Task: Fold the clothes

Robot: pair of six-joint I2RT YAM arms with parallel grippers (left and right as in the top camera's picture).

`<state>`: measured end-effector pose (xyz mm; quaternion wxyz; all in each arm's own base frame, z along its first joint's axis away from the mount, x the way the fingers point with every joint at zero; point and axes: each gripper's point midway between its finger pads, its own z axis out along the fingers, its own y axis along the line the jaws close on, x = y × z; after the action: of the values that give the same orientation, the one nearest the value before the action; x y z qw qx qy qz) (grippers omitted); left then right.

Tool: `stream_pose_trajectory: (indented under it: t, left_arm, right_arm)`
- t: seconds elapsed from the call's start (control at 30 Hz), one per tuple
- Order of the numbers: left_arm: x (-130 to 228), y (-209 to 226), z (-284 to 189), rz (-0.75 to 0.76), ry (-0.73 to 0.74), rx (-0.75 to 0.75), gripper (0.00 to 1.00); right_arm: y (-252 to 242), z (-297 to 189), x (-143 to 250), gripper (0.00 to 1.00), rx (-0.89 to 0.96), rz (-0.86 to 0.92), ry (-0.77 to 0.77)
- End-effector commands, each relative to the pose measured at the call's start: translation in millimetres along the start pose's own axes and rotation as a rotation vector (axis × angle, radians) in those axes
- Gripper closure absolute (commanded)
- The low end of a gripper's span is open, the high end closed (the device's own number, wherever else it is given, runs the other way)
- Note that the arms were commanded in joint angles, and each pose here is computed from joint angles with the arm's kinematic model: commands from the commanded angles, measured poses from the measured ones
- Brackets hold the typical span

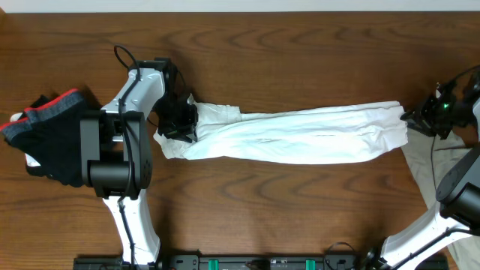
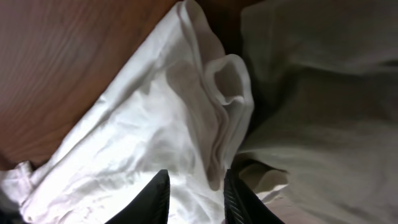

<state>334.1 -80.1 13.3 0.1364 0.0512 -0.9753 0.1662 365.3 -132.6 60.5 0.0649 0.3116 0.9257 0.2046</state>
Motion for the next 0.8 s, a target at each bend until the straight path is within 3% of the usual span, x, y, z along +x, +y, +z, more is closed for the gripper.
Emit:
stream_pose_trajectory:
  t: [0.0,0.77]
  left_arm:
    - [2.0,3.0,2.4,0.005,0.01,-0.01,0.84]
    - [2.0,2.9,2.4,0.004,0.011,-0.01,0.84]
  right_arm:
    - [-0.7,2.9,-1.3,0.72,0.054,-0.022,0.001]
    - [1.9,19.0,6.7,0.72,0.089,-0.057,0.017]
